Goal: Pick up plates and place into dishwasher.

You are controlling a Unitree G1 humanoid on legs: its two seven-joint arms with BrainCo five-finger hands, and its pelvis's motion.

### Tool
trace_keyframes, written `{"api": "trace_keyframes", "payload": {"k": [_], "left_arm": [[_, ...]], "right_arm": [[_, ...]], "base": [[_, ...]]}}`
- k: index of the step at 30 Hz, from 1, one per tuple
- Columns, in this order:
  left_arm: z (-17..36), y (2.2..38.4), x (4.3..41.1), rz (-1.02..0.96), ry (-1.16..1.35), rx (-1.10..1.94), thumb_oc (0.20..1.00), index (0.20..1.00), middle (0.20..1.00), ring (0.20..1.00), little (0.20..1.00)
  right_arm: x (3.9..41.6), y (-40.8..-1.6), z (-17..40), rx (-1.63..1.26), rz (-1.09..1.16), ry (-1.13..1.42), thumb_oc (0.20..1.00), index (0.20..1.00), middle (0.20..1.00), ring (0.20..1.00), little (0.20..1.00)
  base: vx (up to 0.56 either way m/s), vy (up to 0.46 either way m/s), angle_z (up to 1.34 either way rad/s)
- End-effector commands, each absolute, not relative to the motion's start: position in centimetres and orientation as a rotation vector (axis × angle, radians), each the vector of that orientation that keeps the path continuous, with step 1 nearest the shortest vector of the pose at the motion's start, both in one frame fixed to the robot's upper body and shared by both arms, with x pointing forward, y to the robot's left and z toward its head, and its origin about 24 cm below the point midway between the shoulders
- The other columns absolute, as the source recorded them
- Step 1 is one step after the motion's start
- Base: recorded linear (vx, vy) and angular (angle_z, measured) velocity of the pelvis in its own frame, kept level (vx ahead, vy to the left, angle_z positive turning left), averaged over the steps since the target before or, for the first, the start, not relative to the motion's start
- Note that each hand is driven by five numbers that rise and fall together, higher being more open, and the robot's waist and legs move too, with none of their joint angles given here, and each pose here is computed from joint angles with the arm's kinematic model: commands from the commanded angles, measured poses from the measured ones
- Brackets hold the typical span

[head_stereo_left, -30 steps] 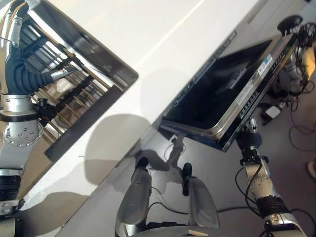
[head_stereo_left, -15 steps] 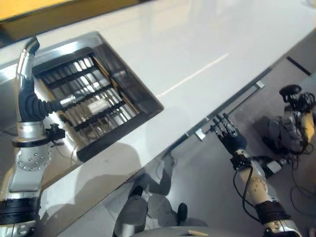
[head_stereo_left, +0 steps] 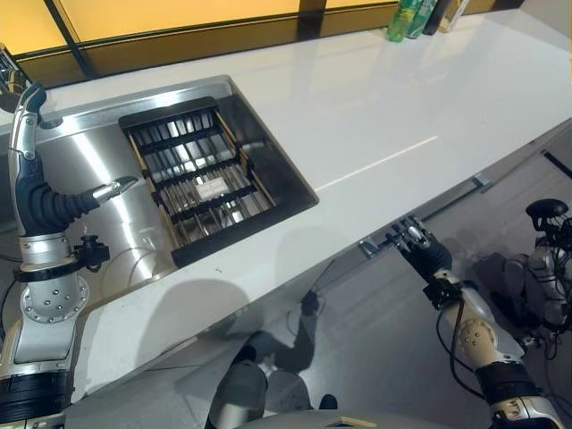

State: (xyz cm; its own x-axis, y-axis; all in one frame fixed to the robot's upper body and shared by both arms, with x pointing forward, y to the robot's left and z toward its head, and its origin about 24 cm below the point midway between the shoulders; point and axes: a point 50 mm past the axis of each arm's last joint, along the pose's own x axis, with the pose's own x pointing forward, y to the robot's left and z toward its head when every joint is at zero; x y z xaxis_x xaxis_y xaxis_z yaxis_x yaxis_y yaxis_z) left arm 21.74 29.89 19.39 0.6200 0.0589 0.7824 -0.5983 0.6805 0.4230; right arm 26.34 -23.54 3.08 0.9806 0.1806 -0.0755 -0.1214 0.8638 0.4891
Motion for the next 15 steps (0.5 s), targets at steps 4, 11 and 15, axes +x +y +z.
{"api": "trace_keyframes", "payload": {"k": [4,11,15], "left_arm": [[17.9,29.3,21.1,0.379,-0.774,0.684,1.0,1.0,1.0,1.0,1.0],[17.8,28.6,21.4,0.399,-0.777,0.687,1.0,1.0,1.0,1.0,1.0],[17.8,28.7,21.3,0.42,-0.778,0.699,1.0,1.0,1.0,1.0,1.0]], "right_arm": [[27.8,-19.7,7.3,0.345,0.323,-0.019,1.0,1.0,1.0,1.0,1.0],[26.2,-21.8,6.2,0.218,0.175,0.067,1.0,1.0,1.0,1.0,1.0],[24.9,-24.7,6.0,0.142,-0.036,0.094,1.0,1.0,1.0,1.0,1.0]], "base": [[-0.03,-0.02,0.11],[-0.04,-0.019,-0.11],[-0.03,-0.004,-0.3]]}}
